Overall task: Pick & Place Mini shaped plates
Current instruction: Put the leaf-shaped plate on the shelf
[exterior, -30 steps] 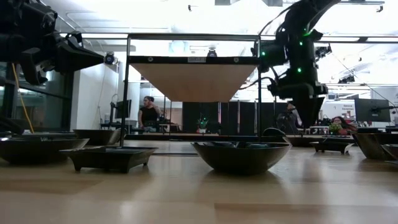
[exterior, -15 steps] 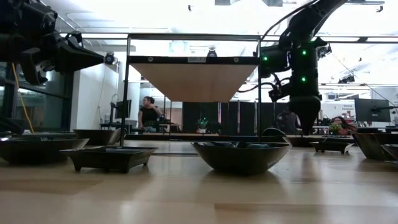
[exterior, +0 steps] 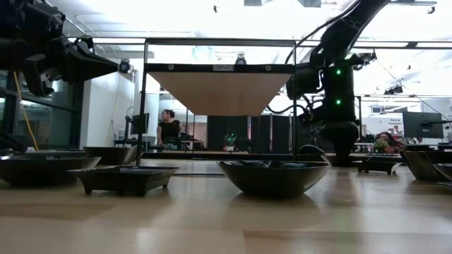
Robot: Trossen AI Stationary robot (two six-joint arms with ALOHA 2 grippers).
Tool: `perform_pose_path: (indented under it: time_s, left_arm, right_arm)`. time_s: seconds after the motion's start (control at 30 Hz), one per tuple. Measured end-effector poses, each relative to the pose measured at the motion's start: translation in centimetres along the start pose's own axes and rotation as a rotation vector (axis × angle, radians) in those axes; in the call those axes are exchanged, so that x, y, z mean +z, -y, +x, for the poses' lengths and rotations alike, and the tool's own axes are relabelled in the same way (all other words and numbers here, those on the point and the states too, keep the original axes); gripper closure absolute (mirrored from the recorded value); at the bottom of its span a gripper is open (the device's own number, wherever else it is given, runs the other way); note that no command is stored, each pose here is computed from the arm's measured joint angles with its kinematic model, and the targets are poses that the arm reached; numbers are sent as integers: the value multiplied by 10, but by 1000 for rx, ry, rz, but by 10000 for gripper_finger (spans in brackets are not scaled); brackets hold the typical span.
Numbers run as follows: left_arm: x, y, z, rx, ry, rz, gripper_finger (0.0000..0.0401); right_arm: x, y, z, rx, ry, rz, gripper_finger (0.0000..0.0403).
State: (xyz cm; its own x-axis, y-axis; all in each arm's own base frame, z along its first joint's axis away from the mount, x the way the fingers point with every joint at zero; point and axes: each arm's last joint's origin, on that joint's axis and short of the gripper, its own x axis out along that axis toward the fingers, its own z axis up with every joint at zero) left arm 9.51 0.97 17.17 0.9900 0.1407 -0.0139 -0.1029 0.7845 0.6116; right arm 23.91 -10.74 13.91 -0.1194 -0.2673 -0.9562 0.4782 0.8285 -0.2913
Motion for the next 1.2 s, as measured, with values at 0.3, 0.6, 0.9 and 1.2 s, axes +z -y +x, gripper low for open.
perform_pose_path:
  time_s: [0.3,0.6,0.9,1.2]
  left_arm:
    - [0,0,0,0,0,0,389]
    - [0,0,0,0,0,0,389]
    - [0,0,0,0,0,0,389]
    - [0,0,0,0,0,0,389]
  right_arm:
    - [3,-2,6,-30,-6,3,217]
    - [4,-2,7,-49,-2,-4,238]
    - [3,-1,8,-72,-3,-4,263]
    - [3,-1,8,-56,-7,-4,306]
